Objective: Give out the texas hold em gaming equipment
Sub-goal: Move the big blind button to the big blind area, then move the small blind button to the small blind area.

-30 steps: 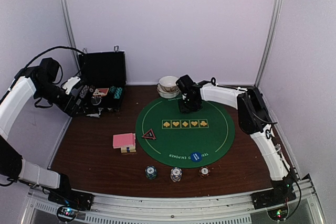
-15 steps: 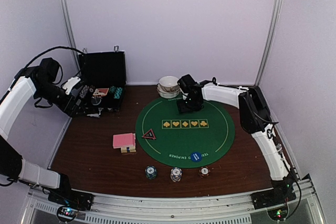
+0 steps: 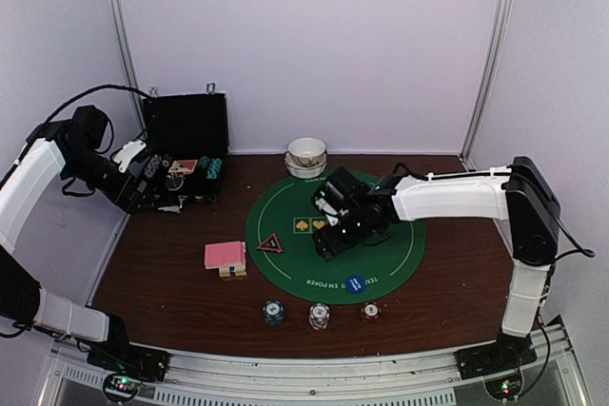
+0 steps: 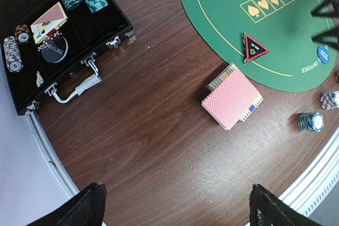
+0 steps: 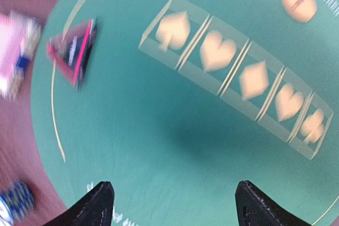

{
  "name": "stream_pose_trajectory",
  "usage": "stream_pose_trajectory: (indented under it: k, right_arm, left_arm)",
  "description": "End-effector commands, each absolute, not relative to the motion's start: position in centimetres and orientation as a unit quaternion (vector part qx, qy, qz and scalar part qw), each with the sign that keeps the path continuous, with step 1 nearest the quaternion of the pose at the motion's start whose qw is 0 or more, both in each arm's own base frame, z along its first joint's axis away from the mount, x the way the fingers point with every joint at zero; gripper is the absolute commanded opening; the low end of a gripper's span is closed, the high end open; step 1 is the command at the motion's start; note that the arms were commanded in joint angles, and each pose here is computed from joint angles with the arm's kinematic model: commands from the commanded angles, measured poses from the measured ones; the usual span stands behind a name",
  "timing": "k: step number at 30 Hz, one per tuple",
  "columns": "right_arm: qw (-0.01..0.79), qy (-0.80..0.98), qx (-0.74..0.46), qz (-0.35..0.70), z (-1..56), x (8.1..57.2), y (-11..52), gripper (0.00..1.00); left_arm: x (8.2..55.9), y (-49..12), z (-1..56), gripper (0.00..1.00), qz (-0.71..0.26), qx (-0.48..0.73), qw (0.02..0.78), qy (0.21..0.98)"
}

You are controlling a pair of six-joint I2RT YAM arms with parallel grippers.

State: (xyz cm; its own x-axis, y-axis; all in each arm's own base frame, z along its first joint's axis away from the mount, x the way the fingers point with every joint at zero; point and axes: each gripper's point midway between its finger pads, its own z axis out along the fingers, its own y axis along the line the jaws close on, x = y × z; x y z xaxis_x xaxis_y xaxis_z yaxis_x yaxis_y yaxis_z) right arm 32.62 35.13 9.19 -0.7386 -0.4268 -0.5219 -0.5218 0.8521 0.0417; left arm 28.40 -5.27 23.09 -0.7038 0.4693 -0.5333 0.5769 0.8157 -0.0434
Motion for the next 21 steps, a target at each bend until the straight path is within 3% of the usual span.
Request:
stream_pose_trajectory:
  k: [1,10,21]
  right_arm:
    - [0.206,0.936,-0.276,0.076,6.5,27.5,33.5,0.82]
    - [0.159,0.938,-0.308,0.026,3.9,23.3,31.3,0.82]
    - [0.162,0.944,-0.289,-0.004,2.7,24.1,30.2,0.73]
  left_arm:
    - [28.2,-5.2,24.8,0.97,-0.098,0.292,0.281,0.909]
    - [28.0,-5.4,25.1,0.98,-0.104,0.29,0.28,0.909]
    - [27.9,-5.4,25.2,0.98,-0.106,0.289,0.282,0.909]
